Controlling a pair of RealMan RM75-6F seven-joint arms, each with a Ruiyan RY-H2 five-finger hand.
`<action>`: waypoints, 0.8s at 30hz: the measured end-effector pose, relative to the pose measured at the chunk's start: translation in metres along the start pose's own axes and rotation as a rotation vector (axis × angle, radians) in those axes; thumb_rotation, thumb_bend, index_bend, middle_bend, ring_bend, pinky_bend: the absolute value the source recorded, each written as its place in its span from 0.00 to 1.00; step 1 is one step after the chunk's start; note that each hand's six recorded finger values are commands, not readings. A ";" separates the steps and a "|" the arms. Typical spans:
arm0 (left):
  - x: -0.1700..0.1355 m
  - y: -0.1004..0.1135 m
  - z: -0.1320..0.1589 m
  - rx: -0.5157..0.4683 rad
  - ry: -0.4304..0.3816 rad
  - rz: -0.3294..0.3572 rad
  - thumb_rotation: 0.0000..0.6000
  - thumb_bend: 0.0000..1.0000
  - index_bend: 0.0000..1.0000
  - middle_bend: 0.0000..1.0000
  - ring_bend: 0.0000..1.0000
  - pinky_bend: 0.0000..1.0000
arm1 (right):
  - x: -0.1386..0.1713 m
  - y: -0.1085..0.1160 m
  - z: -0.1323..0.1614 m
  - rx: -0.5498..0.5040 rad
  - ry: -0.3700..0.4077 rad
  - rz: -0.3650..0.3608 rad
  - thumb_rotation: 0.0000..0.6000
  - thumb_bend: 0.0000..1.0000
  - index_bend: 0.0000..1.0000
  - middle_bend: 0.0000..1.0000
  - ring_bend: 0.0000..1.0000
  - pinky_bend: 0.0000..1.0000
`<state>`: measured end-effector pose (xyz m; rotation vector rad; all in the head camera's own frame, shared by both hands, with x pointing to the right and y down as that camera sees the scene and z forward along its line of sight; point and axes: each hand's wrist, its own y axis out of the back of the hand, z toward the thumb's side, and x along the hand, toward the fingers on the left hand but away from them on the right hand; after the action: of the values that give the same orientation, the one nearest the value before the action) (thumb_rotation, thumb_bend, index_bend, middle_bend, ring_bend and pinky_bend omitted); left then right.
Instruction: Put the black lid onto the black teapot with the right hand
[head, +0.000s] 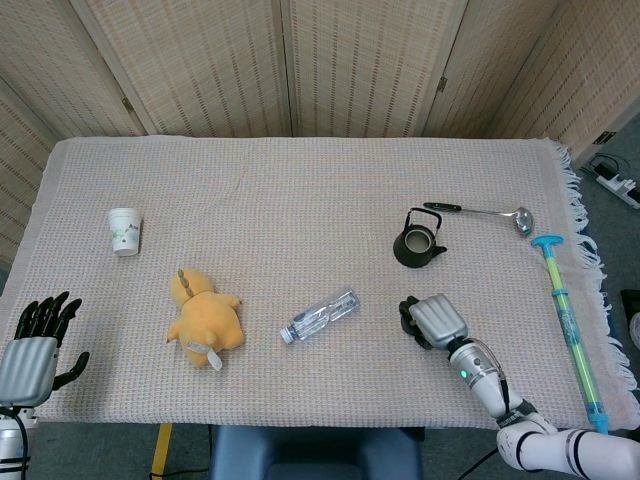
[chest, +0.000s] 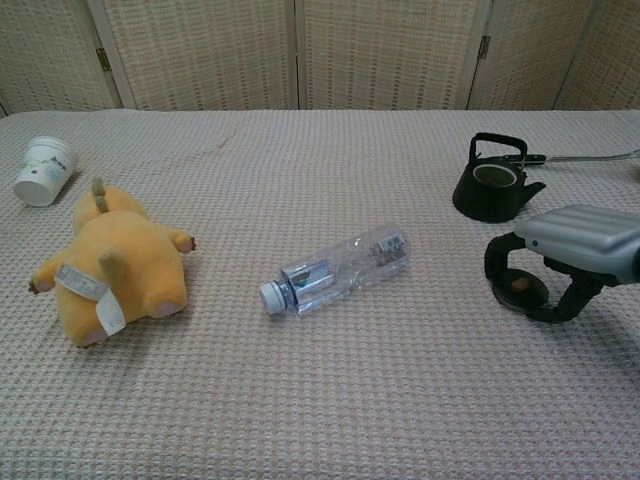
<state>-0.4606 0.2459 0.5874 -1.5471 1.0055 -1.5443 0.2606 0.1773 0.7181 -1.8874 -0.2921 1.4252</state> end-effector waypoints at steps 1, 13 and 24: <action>0.000 0.000 0.000 -0.001 0.001 0.000 1.00 0.29 0.09 0.00 0.00 0.00 | 0.000 0.001 0.001 -0.002 0.001 -0.005 1.00 0.33 0.38 0.38 0.96 0.84; -0.001 0.002 -0.001 0.000 -0.001 0.006 1.00 0.29 0.09 0.00 0.00 0.00 | 0.003 0.046 -0.018 -0.035 -0.039 -0.099 1.00 0.33 0.40 0.39 0.96 0.84; -0.003 0.003 0.002 0.000 -0.005 0.007 1.00 0.29 0.09 0.00 0.00 0.00 | -0.020 0.105 -0.053 -0.048 -0.134 -0.171 1.00 0.33 0.40 0.39 0.96 0.84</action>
<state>-0.4584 0.2468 0.5830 -1.5450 1.0073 -1.5350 0.2755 0.0702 0.6686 -1.7616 -0.5446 1.4412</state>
